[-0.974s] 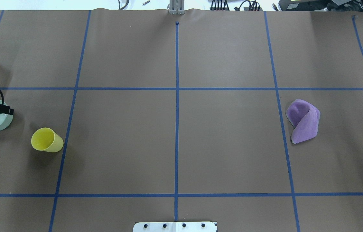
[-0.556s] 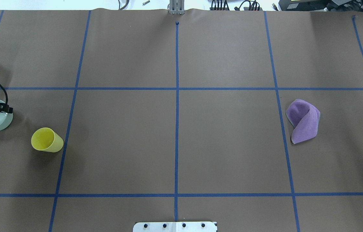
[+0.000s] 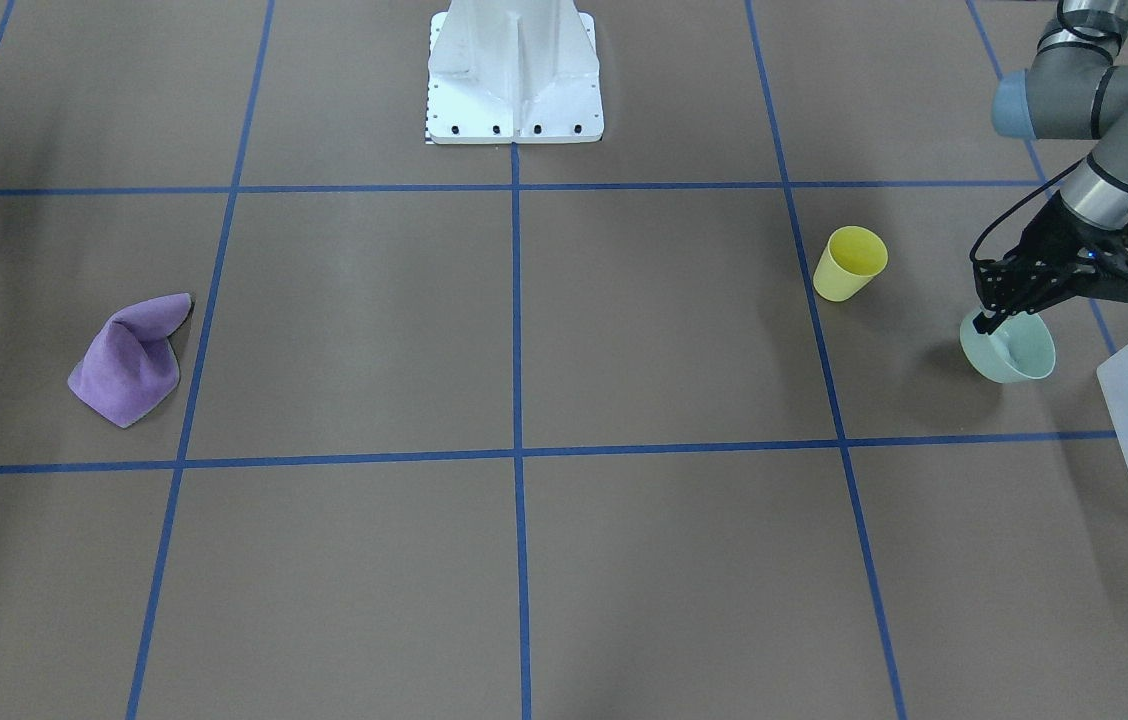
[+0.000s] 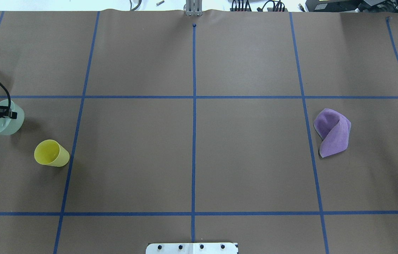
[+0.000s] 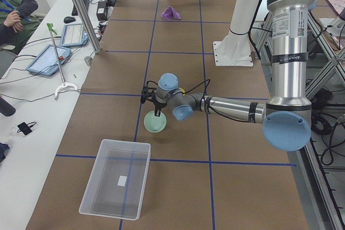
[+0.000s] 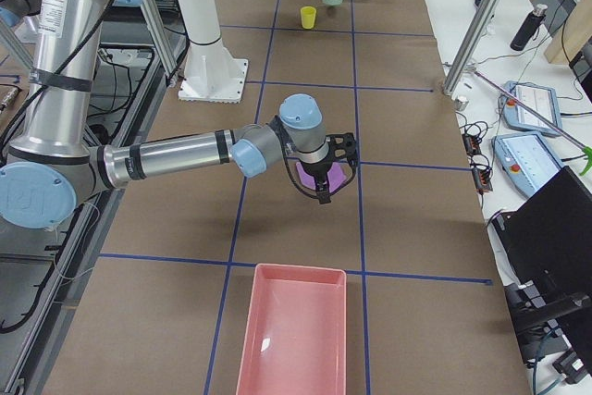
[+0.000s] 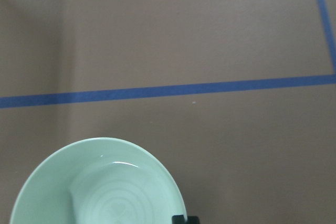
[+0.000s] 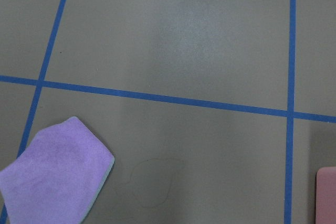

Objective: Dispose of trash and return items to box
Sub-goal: 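Lift the green bowl with the left gripper and drop it into the clear bin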

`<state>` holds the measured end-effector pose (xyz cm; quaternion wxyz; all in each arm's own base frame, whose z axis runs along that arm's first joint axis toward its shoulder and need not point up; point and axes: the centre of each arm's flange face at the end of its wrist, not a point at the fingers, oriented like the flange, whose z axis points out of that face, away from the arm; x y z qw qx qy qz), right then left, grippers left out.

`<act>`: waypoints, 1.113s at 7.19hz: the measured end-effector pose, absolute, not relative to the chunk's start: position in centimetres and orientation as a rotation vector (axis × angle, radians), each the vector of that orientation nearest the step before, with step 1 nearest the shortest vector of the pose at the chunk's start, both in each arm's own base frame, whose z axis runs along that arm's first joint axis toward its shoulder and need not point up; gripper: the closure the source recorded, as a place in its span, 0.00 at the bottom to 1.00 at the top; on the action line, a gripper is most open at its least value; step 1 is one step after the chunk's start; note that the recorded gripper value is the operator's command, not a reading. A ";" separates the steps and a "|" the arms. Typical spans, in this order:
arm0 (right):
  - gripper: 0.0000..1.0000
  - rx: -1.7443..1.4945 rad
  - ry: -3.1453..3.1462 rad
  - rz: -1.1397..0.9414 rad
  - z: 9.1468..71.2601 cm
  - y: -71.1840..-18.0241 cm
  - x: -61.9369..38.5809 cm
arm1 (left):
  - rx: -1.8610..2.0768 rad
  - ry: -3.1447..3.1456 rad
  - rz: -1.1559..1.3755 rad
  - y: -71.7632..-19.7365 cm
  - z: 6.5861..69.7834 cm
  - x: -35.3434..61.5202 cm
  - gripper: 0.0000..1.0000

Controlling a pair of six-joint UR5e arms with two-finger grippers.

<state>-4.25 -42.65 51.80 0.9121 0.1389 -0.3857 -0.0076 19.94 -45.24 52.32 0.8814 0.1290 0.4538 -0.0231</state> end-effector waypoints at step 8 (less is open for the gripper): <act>0.00 0.280 -0.801 -0.026 51.7 -42.6 -4.8 | 0.351 0.655 0.111 -56.6 53.7 2.2 1.00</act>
